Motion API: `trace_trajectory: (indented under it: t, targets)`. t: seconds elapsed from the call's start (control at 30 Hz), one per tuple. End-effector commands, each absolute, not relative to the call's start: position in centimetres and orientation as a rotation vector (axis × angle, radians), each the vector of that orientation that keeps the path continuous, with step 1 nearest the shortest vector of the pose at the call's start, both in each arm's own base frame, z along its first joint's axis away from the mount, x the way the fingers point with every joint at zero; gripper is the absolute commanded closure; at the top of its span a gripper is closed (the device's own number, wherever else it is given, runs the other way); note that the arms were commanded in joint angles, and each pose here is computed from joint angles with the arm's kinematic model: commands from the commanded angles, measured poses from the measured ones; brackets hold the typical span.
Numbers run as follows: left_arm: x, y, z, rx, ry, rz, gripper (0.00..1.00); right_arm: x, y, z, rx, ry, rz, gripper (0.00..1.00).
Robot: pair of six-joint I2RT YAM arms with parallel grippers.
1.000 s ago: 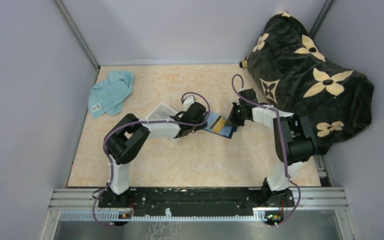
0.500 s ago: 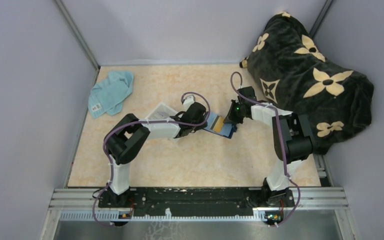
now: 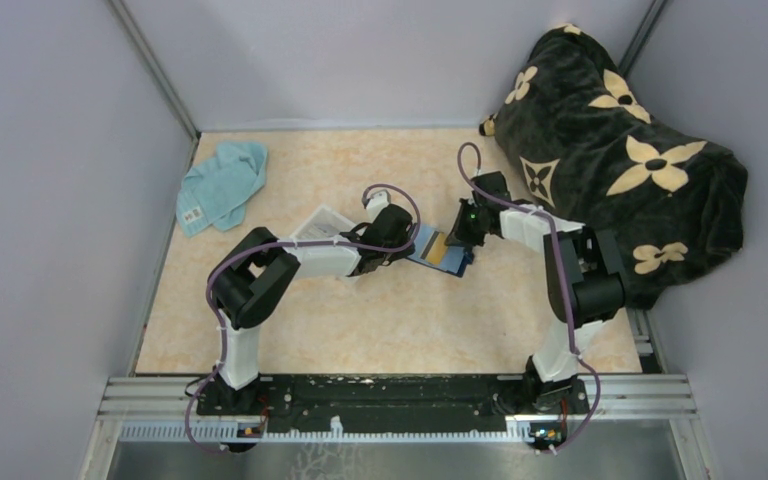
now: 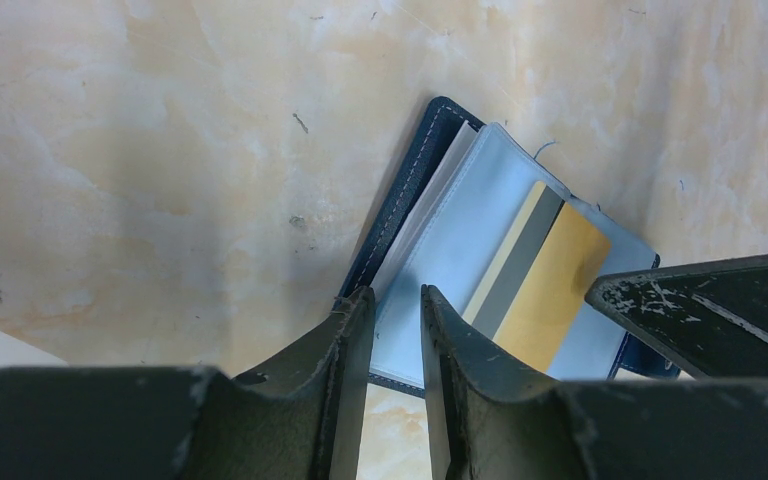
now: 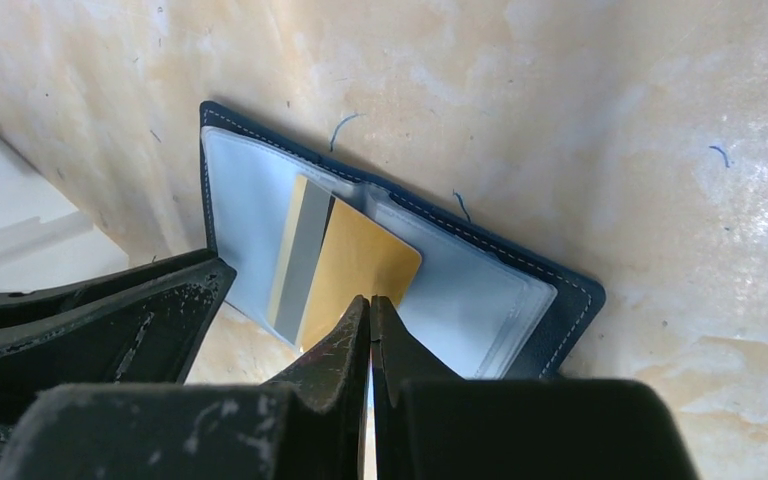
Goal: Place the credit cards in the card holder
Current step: Insert the credit card into the card holder.
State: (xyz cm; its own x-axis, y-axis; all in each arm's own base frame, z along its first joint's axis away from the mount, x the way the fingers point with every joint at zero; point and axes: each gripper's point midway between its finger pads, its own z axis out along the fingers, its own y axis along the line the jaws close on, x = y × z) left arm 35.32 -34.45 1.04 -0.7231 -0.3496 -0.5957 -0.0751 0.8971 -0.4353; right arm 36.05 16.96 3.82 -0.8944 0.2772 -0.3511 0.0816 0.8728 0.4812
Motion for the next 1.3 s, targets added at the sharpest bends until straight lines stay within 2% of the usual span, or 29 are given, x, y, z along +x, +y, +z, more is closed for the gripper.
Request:
trace_trajectory:
  t: [0.0,0.47,1.27]
  targets:
    - [24.2,-19.8,-12.9,-0.139,2.818,0.273,0.66,36.8,17.0,6.9,0.211,2.543,0.638,0.97]
    - [24.1,-19.8,-12.8,-0.134,2.819,0.266,0.65,35.5,16.7,5.4,0.234,2.575,0.637,0.76]
    - [24.2,-19.9,-12.9,-0.123,2.821,0.254,0.65,35.9,19.5,4.2,0.223,2.591,0.697,0.75]
